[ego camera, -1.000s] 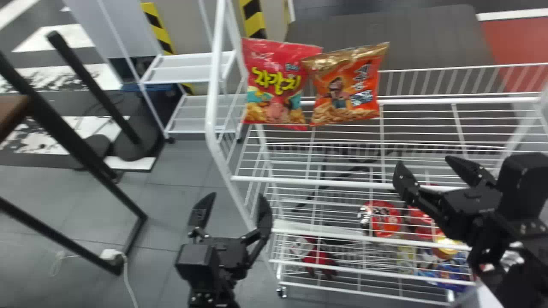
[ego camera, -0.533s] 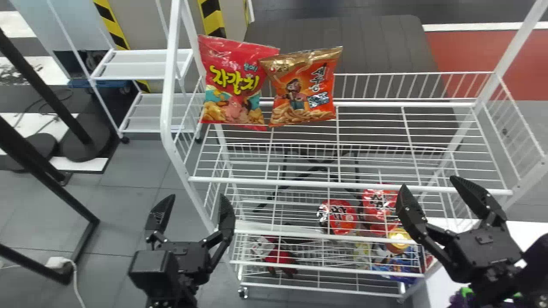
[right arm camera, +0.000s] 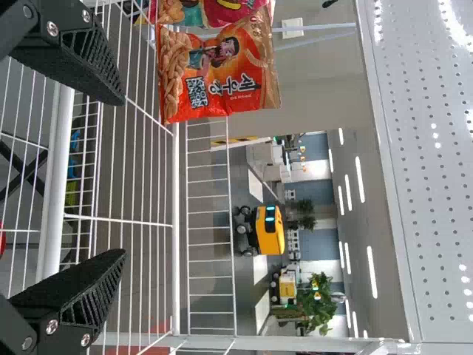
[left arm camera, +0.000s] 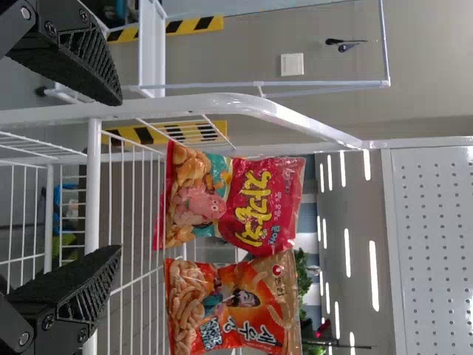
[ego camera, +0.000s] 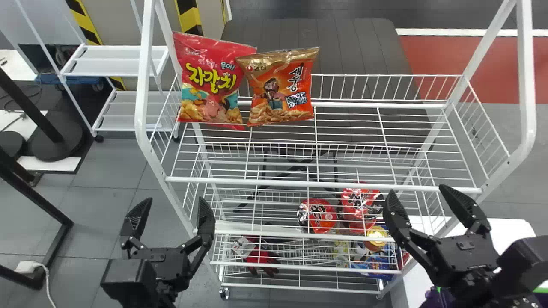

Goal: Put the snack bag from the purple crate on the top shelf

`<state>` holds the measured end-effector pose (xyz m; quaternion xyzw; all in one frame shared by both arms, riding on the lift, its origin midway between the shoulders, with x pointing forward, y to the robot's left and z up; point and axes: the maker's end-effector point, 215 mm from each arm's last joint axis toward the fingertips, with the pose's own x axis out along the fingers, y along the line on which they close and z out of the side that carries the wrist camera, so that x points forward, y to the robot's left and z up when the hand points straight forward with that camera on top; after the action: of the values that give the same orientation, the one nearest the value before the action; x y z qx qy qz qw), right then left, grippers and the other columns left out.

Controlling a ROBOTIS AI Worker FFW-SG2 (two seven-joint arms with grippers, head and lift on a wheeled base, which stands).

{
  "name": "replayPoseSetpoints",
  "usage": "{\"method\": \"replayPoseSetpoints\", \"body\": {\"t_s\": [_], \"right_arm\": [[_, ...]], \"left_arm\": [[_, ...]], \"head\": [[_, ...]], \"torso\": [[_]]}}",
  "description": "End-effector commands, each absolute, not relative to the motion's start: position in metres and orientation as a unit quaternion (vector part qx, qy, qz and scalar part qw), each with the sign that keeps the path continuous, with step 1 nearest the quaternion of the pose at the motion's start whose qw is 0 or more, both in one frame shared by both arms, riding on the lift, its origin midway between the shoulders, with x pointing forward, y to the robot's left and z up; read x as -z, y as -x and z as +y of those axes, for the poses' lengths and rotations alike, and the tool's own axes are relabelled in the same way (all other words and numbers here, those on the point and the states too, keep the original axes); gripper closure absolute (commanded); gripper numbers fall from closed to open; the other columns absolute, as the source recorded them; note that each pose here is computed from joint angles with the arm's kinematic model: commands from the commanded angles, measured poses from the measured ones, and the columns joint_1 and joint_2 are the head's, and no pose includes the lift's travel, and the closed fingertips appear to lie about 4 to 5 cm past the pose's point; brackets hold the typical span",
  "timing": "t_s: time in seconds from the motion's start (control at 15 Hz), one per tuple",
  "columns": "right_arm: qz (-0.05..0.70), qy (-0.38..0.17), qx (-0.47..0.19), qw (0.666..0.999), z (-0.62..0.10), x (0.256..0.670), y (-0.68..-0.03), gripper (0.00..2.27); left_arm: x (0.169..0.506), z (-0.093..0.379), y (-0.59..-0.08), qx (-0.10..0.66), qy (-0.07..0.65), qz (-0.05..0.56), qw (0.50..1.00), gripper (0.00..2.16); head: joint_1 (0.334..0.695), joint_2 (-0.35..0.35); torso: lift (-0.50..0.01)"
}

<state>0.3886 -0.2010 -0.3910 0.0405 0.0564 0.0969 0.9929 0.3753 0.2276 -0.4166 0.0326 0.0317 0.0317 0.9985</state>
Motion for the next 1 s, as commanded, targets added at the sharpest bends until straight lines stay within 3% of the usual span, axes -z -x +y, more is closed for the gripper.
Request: {"method": "replayPoseSetpoints", "body": {"t_s": [0.0,0.93], "right_arm": [[0.057,-0.040,-0.097,0.993,-0.2003,0.3897,-0.3884,0.10],[0.058,-0.039,-0.104,0.992,-0.1920,0.3914,-0.3863,0.11]], "left_arm": [[0.4164,0.2272,-0.3730,-0.032,-0.033,0.032,0.998,0.12],[0.4172,0.2279,-0.3725,-0.032,-0.036,0.035,0.998,0.12]], "head": [[0.695,0.040],[0.695,0.052]], "torso": [[-0.001],[-0.001]]}}
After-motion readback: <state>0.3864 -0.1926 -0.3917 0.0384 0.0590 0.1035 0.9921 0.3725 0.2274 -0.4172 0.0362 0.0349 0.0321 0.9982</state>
